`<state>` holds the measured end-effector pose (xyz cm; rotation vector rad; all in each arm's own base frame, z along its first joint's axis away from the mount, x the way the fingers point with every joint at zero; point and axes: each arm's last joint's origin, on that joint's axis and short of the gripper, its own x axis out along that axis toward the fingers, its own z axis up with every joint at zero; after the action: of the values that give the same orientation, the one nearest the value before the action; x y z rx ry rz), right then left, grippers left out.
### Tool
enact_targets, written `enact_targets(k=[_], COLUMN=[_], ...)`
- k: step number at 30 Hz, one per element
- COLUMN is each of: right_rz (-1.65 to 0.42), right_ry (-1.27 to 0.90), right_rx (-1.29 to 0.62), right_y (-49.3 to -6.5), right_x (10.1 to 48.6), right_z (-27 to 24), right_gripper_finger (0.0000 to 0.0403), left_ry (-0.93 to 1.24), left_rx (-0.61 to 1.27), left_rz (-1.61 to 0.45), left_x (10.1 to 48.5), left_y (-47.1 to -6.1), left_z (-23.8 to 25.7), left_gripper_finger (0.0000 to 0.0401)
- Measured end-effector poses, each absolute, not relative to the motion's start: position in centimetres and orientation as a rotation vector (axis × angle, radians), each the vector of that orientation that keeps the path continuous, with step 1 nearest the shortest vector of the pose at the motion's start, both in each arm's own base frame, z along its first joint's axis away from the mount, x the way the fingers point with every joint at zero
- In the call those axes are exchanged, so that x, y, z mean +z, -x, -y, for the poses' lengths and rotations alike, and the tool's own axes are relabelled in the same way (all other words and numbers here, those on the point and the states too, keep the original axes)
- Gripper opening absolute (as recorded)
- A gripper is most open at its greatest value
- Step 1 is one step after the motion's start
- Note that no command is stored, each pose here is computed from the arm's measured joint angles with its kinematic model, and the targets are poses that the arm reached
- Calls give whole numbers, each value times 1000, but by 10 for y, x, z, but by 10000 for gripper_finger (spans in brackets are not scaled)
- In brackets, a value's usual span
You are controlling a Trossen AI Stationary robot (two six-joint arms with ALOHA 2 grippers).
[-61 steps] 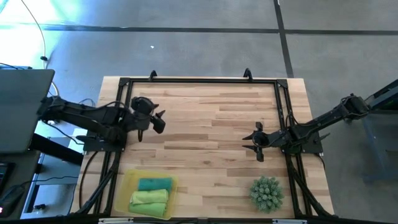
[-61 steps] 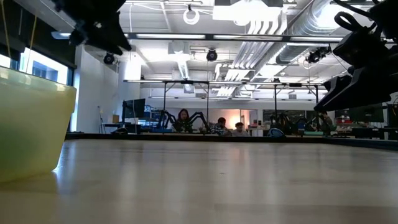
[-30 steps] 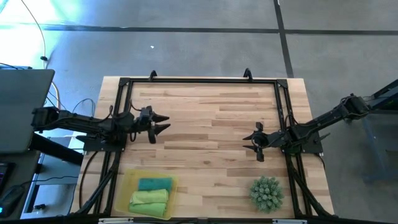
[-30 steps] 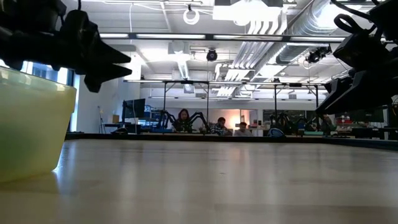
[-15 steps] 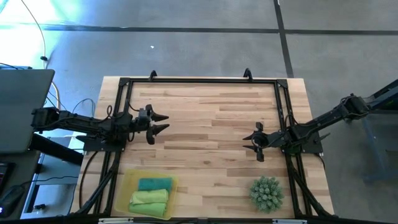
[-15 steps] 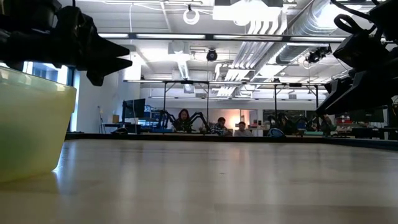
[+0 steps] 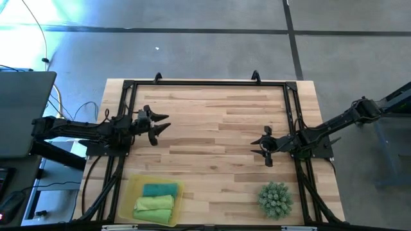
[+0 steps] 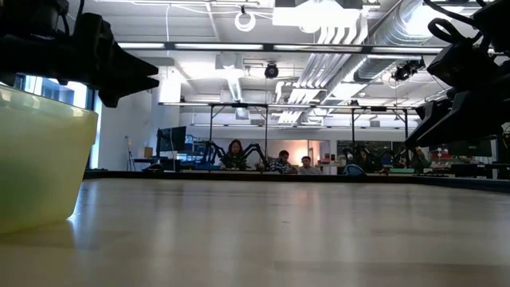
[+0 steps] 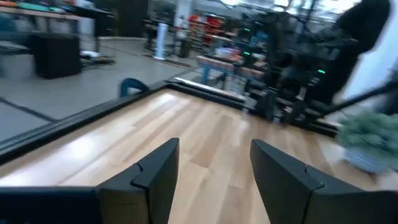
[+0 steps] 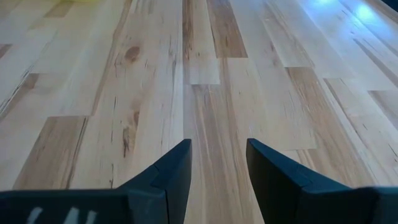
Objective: Roll microfiber towels into tight, uniform cylinder then place into a basket
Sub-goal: Return to Home Position
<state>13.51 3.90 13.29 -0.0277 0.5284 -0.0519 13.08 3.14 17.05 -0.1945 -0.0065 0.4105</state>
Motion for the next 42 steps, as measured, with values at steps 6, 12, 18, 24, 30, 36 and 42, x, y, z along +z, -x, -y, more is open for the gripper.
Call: enact_targets(k=[6, 12, 18, 24, 30, 36, 42], right_rz=[-528, -528, -528, -528, -528, -528, -528], right_ry=[28, 28, 27, 28, 28, 28, 28], right_rx=[-52, -52, -52, -52, -52, -52, -52], right_y=[-135, -135, -135, -135, -135, -135, -135], right_x=[133, 133, 133, 133, 133, 133, 133], right_z=[-39, -39, -39, -39, -39, -39, -39], right_gripper_finger=[145, 145, 145, 145, 145, 145, 145], left_ry=[200, 204, 274, 271, 273, 270, 250], left_rx=[496, 495, 543, 621, 689, 659, 482], left_rz=[33, 62, 125, 125, 158, 149, 109], left_x=[174, 177, 178, 172, 173, 171, 171], left_y=[-121, -112, -103, -96, -88, -83, -83], left_z=[-32, -30, -30, -35, -43, -49, -51], left_gripper_finger=[188, 188, 188, 188, 188, 188, 188])
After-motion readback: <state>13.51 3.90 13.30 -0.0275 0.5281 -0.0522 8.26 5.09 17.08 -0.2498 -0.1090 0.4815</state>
